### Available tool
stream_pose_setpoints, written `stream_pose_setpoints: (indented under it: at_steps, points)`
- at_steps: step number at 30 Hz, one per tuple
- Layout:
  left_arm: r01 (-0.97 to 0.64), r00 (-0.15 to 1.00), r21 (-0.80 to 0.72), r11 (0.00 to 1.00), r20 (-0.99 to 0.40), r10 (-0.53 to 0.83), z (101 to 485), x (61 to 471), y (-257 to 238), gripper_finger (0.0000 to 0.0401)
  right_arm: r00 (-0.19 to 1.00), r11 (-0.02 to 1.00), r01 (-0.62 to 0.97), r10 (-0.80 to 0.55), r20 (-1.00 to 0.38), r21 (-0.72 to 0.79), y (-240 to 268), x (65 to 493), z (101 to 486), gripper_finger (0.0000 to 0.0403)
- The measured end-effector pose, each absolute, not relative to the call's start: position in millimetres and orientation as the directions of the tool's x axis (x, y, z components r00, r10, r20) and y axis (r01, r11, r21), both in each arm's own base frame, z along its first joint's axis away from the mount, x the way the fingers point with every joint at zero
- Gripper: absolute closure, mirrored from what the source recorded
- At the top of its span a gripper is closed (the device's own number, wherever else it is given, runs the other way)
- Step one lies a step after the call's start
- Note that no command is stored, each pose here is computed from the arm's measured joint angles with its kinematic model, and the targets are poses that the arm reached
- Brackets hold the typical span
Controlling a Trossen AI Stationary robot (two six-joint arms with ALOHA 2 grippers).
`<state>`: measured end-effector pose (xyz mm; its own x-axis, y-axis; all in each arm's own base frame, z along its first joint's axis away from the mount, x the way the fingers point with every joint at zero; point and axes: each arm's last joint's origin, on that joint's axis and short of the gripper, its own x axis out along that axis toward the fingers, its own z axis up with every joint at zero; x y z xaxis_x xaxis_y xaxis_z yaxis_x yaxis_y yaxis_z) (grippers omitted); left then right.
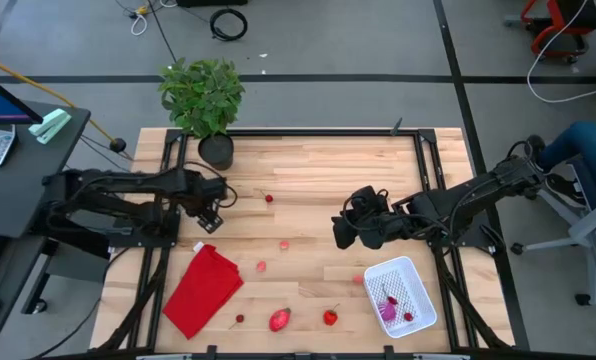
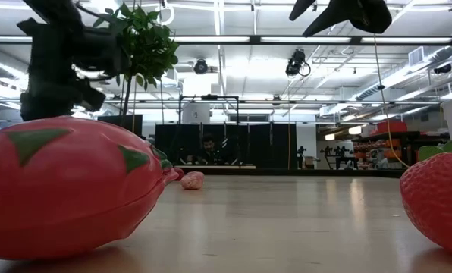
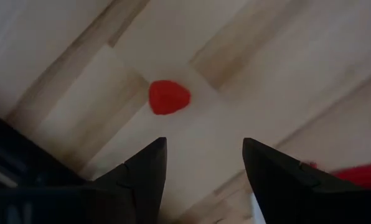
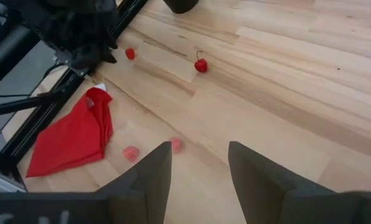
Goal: Pick and placing Produce into tupperware
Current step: Put the red raspberry into the white basket
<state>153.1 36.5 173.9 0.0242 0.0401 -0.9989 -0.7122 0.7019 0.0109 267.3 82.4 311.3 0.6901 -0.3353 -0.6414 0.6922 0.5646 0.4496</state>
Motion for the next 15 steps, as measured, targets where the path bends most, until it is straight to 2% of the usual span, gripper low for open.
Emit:
stream_pose_setpoints:
  at_steps: [6, 15]
  points:
    - [-0.697, -0.051, 0.094, 0.711, -0.995, 0.082, 160, 162, 43, 0.0185, 0.690, 0.573, 0.687, -0.325, -0.646, 0.446, 83, 267, 311, 0.0235]
    - [-0.733, -0.063, 0.099, 0.673, -0.995, 0.078, 149, 168, 55, 0.0186, 0.690, 0.574, 0.687, -0.322, -0.648, 0.446, 83, 267, 311, 0.0235]
